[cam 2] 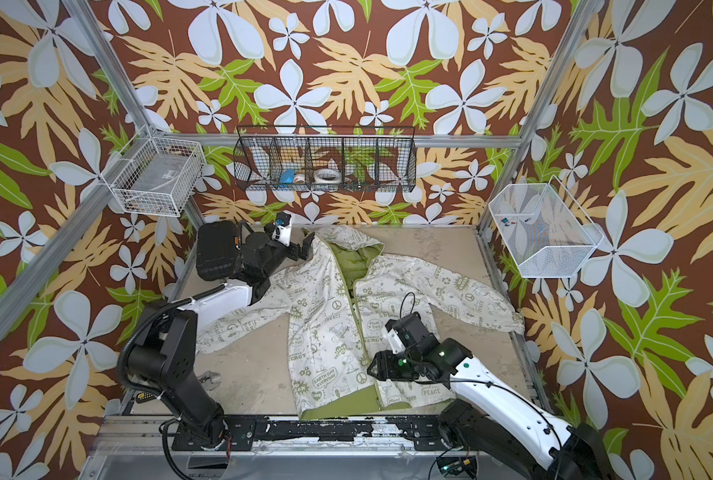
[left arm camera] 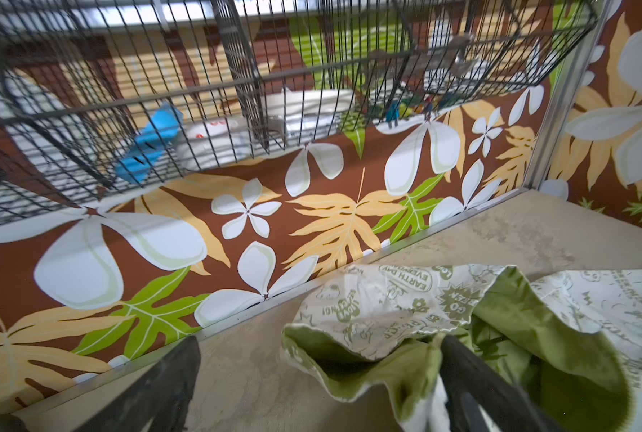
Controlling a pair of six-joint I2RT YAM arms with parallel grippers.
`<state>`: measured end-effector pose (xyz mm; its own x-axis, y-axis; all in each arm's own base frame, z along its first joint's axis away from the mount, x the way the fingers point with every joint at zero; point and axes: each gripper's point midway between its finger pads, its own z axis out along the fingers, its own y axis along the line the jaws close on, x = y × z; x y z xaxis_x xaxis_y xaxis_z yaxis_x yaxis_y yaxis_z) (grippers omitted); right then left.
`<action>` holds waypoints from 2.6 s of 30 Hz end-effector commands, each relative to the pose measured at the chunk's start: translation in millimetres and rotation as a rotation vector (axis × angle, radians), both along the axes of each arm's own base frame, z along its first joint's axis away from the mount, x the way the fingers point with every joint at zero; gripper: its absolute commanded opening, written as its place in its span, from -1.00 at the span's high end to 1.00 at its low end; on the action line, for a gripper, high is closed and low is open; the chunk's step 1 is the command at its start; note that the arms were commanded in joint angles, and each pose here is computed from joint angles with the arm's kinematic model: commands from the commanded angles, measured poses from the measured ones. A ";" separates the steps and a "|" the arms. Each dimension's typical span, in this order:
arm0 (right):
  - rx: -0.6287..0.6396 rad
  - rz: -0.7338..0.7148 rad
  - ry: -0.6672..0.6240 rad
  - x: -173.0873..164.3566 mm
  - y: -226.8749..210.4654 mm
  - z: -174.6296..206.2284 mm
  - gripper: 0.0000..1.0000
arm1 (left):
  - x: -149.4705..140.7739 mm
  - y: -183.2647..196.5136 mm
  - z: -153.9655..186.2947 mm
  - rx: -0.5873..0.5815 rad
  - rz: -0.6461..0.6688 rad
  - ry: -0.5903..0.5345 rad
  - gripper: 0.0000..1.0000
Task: Unzip the jacket
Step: Unzip the zipper on the jacket, then smooth out the jacket at the center of the board.
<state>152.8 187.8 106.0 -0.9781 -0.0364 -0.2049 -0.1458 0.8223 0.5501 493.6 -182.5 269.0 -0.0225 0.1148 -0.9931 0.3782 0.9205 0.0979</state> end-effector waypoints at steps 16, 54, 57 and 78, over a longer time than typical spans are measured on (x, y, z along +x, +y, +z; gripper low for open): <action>-0.004 0.126 -0.152 111.7 40.5 -4.7 -0.43 | -71.1 45.0 -82.2 -0.023 0.248 0.441 -0.99; -0.146 0.221 -0.014 102.4 55.9 -72.7 0.33 | -235.1 20.7 -172.9 -0.289 0.231 0.925 -0.54; -0.200 0.216 -0.052 113.2 50.6 -67.8 0.32 | -236.6 21.2 -179.8 -0.271 0.236 0.940 -0.54; -0.284 0.295 -0.041 139.8 52.9 -86.2 0.30 | -238.3 24.9 -188.7 -0.241 0.251 0.948 -0.54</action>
<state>301.5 241.4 24.8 -0.9111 -0.3509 -0.2165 -0.4030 0.8687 0.2880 254.0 -159.6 80.4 -0.8132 -0.2012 -0.5461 0.0041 0.9363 -0.3511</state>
